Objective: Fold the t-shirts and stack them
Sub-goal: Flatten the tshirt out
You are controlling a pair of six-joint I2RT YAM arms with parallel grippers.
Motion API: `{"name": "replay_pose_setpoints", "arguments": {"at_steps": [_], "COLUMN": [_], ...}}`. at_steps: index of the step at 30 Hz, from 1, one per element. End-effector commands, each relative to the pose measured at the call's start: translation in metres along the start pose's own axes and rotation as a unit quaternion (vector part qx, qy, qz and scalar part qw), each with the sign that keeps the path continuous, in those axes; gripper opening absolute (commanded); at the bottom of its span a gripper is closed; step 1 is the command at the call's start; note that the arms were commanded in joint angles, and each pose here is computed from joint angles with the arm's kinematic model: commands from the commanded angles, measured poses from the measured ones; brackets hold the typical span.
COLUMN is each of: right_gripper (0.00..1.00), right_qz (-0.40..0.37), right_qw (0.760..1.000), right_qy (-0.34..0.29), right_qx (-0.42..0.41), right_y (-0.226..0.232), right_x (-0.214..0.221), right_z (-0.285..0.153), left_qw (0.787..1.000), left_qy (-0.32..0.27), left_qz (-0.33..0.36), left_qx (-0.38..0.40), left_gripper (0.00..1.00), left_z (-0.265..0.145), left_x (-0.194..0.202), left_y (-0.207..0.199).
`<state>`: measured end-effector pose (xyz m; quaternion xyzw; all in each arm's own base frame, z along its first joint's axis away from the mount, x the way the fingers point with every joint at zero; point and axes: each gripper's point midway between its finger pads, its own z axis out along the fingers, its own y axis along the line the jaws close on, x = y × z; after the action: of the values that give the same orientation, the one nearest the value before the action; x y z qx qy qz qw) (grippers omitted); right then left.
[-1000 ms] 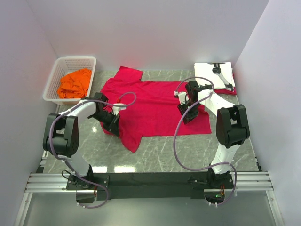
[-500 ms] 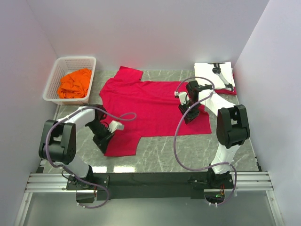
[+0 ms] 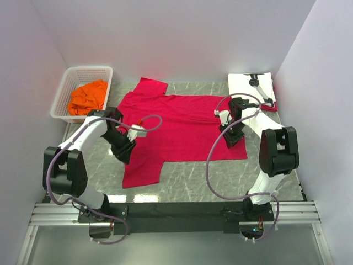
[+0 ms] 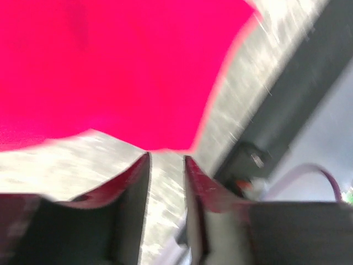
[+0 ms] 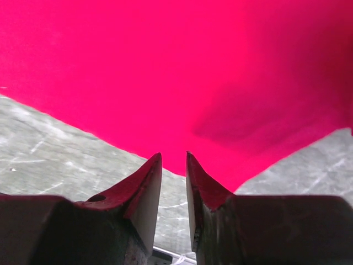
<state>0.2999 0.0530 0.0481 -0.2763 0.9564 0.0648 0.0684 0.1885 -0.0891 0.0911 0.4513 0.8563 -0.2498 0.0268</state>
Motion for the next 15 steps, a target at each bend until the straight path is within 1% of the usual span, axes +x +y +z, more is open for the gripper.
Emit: {"name": "replay_pose_setpoints", "arguments": {"at_steps": [1, 3, 5, 7, 9, 11, 12, 13, 15], "right_gripper": [0.31, 0.27, 0.24, 0.21, 0.2, 0.2, 0.2, 0.2, 0.2], "right_qz": [-0.002, -0.001, 0.002, 0.005, 0.008, 0.009, 0.011, 0.014, 0.016], "right_qw": [1.0, 1.0, 1.0, 1.0, 1.0, 1.0, 1.0, 1.0, 1.0], "right_qy": [-0.01, -0.003, 0.005, 0.012, 0.018, 0.021, 0.022, 0.021, 0.021], "right_qx": [0.016, 0.011, 0.003, 0.0, -0.003, -0.005, -0.007, -0.006, -0.011], "right_y": [-0.01, -0.009, -0.007, -0.006, -0.006, -0.006, -0.006, -0.007, -0.006], "right_x": [0.001, 0.003, 0.005, 0.008, 0.011, 0.012, 0.013, 0.013, 0.013], "right_z": [-0.005, 0.001, 0.006, 0.011, 0.016, 0.018, 0.019, 0.018, 0.018], "left_qw": [0.994, 0.993, 0.993, 0.993, 0.993, 0.992, 0.992, 0.992, 0.991], "left_qy": [-0.09, -0.099, -0.098, -0.101, -0.094, -0.08, -0.076, -0.068, -0.062], "left_qz": [0.01, 0.013, 0.019, 0.039, 0.055, 0.084, 0.088, 0.094, 0.102], "left_qx": [-0.058, -0.06, -0.055, -0.045, -0.047, -0.047, -0.049, -0.053, -0.062], "left_gripper": [0.33, 0.3, 0.24, 0.19, 0.18, 0.2, 0.22, 0.27, 0.3], "left_z": [-0.011, -0.007, 0.002, 0.01, 0.019, 0.032, 0.037, 0.043, 0.054], "left_x": [-0.048, -0.057, -0.062, -0.068, -0.068, -0.069, -0.068, -0.069, -0.07], "left_y": [0.033, 0.042, 0.046, 0.038, 0.031, 0.019, 0.016, 0.011, 0.007]}}
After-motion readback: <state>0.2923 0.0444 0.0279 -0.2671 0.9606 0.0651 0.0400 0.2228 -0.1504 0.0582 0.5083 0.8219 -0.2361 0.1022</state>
